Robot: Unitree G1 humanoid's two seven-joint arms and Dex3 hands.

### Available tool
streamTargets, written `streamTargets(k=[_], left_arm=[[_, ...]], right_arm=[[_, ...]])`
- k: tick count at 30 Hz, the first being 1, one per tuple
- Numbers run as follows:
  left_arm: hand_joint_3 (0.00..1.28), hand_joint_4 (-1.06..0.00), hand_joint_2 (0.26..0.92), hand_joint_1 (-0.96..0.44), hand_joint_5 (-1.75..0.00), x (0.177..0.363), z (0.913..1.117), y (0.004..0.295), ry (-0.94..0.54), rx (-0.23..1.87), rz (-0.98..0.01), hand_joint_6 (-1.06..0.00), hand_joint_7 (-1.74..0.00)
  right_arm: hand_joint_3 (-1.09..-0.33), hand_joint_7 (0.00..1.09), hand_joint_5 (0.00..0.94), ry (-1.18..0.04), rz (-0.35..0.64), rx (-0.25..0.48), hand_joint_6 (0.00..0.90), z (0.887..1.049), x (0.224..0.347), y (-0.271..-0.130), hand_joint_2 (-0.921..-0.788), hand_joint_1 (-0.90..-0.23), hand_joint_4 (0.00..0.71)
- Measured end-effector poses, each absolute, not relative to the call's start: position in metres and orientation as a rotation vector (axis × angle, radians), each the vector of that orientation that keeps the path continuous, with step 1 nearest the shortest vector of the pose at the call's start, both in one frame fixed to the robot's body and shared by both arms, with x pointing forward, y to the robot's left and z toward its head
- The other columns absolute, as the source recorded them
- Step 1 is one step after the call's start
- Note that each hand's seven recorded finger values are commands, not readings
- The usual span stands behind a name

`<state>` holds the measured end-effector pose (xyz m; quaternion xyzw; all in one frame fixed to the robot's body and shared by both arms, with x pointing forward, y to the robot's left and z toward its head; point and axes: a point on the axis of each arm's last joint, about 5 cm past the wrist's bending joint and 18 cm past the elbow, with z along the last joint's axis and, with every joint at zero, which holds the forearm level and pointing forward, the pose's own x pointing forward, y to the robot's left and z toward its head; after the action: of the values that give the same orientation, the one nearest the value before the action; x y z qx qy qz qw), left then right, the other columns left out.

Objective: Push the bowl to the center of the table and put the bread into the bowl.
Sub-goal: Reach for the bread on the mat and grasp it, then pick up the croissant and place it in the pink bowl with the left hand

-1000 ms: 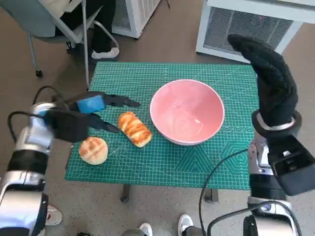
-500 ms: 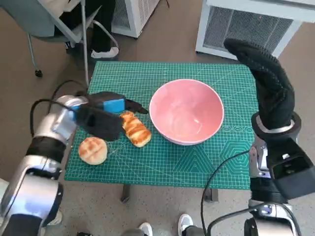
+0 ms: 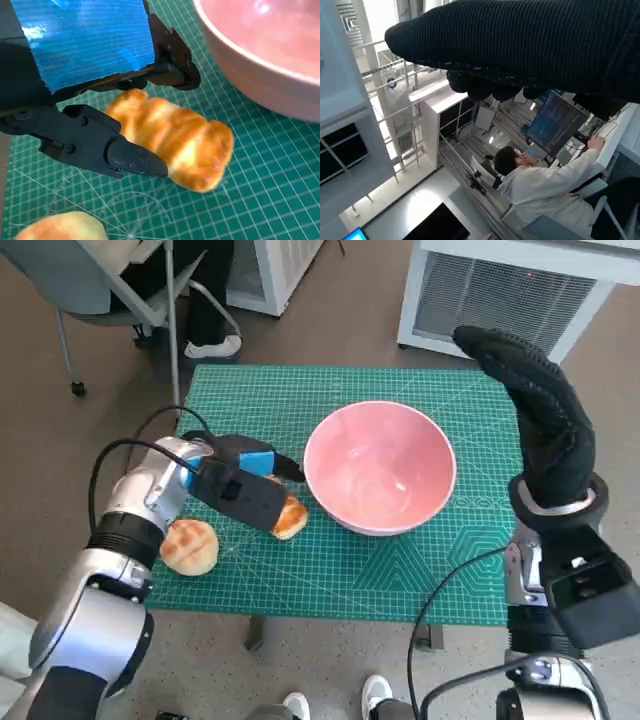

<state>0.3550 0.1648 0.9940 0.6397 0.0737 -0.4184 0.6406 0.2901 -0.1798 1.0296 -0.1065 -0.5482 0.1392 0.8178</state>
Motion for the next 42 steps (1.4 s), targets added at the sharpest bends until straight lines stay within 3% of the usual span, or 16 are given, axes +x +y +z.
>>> streamTargets(k=[3, 4, 5, 7, 10, 21, 26, 33, 36, 42], left_arm=[[0.01, -0.7, 0.809, -0.07, -0.16, 0.355, 0.991, 0.163, 0.184, 1.469, -0.966, -0.75, -0.18], [0.03, -0.69, 0.849, -0.05, -0.52, 0.355, 0.991, 0.163, 0.189, 1.471, -0.97, -0.7, -0.55], [0.06, -0.67, 0.875, -0.03, -0.76, 0.355, 0.991, 0.163, 0.192, 1.473, -0.972, -0.66, -0.79], [0.06, -0.68, 0.897, -0.02, -0.95, 0.355, 0.992, 0.164, 0.196, 1.479, -0.973, -0.64, -0.98], [0.04, -0.71, 0.911, 0.0, -1.06, 0.356, 0.996, 0.164, 0.202, 1.492, -0.972, -0.67, -1.08], [0.02, -0.71, 0.913, 0.0, -1.12, 0.358, 1.007, 0.183, 0.245, 1.48, -0.922, -0.73, -1.08], [0.02, -0.72, 0.911, 0.0, -1.07, 0.36, 1.033, 0.199, 0.192, 1.397, -0.842, -0.73, -1.13], [0.02, -0.74, 0.905, 0.0, -1.09, 0.357, 1.096, 0.215, -0.073, 1.259, -0.704, -0.75, -1.07], [0.01, -0.78, 0.901, 0.0, -1.01, 0.353, 1.12, 0.217, -0.215, 1.198, -0.658, -0.73, -1.12], [0.01, -0.8, 0.898, 0.0, -0.97, 0.345, 1.147, 0.208, -0.447, 1.114, -0.622, -0.74, -1.13]], right_arm=[[-0.756, 0.58, 0.005, -1.171, 0.296, -0.226, 0.045, 1.03, 0.29, -0.18, -0.921, -0.577, 0.29], [-0.756, 0.58, 0.005, -1.171, 0.295, -0.226, 0.044, 1.03, 0.29, -0.18, -0.921, -0.579, 0.291], [-0.757, 0.58, 0.005, -1.172, 0.294, -0.225, 0.044, 1.03, 0.289, -0.18, -0.921, -0.579, 0.291], [-0.757, 0.58, 0.005, -1.173, 0.293, -0.224, 0.043, 1.031, 0.289, -0.18, -0.921, -0.581, 0.292], [-0.758, 0.59, 0.005, -1.172, 0.293, -0.224, 0.042, 1.031, 0.289, -0.18, -0.921, -0.581, 0.292], [-0.758, 0.59, 0.005, -1.156, 0.283, -0.219, 0.038, 1.026, 0.287, -0.181, -0.921, -0.583, 0.294], [-0.759, 0.59, 0.004, -1.157, 0.277, -0.218, 0.034, 1.026, 0.286, -0.181, -0.921, -0.583, 0.293], [-0.769, 0.6, 0.003, -1.161, 0.273, -0.217, 0.026, 1.026, 0.285, -0.182, -0.921, -0.58, 0.291], [-0.775, 0.6, 0.002, -1.161, 0.273, -0.218, 0.023, 1.026, 0.285, -0.182, -0.921, -0.577, 0.29], [-0.781, 0.6, 0.002, -1.159, 0.273, -0.218, 0.019, 1.026, 0.285, -0.182, -0.921, -0.575, 0.29]])
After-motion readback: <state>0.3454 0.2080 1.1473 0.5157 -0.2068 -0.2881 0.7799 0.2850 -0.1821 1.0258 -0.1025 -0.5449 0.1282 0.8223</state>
